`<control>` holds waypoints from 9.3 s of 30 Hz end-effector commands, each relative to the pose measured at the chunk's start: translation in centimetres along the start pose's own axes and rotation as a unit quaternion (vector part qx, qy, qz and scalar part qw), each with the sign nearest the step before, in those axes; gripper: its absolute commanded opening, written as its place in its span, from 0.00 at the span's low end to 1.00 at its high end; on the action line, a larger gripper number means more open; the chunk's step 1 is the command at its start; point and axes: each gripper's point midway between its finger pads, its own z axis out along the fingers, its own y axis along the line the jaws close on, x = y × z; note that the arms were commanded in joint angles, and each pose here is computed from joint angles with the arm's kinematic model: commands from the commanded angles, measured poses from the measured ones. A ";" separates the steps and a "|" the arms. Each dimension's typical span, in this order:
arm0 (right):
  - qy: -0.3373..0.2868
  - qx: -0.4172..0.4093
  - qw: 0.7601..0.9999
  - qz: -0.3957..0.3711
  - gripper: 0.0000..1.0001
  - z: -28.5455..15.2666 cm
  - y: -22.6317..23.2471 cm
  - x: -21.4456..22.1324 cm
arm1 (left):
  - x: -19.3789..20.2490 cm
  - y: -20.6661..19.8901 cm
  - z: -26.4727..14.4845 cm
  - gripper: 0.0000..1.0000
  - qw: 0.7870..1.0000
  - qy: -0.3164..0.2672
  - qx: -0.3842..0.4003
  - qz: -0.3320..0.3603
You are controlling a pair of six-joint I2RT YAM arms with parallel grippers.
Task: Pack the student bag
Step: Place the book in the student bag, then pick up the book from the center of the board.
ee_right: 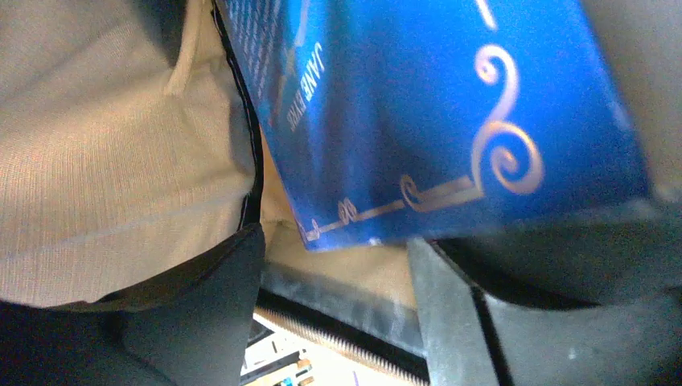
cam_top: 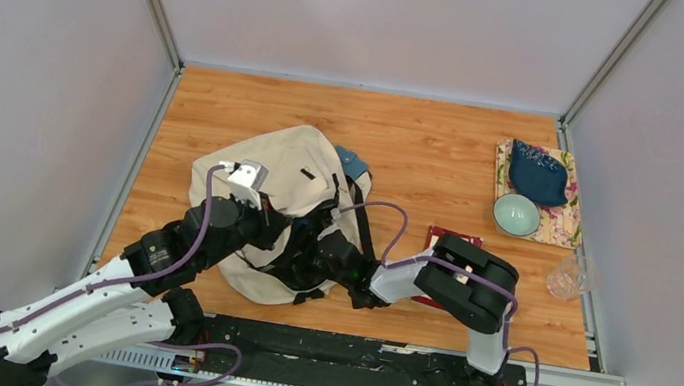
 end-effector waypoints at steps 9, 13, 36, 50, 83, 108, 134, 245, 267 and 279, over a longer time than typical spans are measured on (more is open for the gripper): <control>-0.124 -0.090 0.988 -0.010 0.41 3.8 7.5 -8.8 | -0.8 -3.5 0.3 0.00 0.995 -0.008 0.076 -0.056; -0.186 -0.111 0.976 -0.039 0.32 2.0 10.2 -12.4 | -0.1 -3.6 0.4 0.00 0.994 0.001 0.083 -0.066; -0.071 -0.004 0.984 -0.166 0.78 -5.7 4.7 -6.1 | -0.9 -0.6 0.2 0.00 0.998 -0.035 0.013 -0.051; -0.218 0.196 0.931 -0.218 0.88 -21.1 -1.7 -9.9 | -0.1 -0.3 -0.6 0.26 1.000 -0.011 0.017 -0.003; -0.341 0.361 0.866 0.051 1.00 -35.9 -15.0 -18.1 | 10.9 -16.4 17.8 0.76 0.947 0.234 0.221 0.005; -0.255 0.248 0.929 0.104 0.76 -30.8 -16.6 -15.6 | 21.4 -17.8 19.9 0.72 0.897 0.361 0.248 -0.068; -0.289 0.194 0.937 0.027 0.00 -32.4 -11.0 -16.8 | 16.1 -17.2 18.5 0.66 0.927 0.306 0.217 -0.009; -0.121 -0.249 0.958 -0.081 0.83 -20.6 11.8 -10.0 | -6.3 -5.1 2.2 0.00 0.845 -0.213 0.291 -0.395; -0.236 -0.097 0.962 -0.103 0.00 -23.9 6.8 -12.3 | -0.7 -2.3 6.1 0.84 0.993 0.012 0.058 -0.101; -0.380 0.037 0.918 -0.105 0.00 -32.0 2.7 -14.8 | 7.9 -1.0 4.0 0.84 0.982 0.155 0.068 0.086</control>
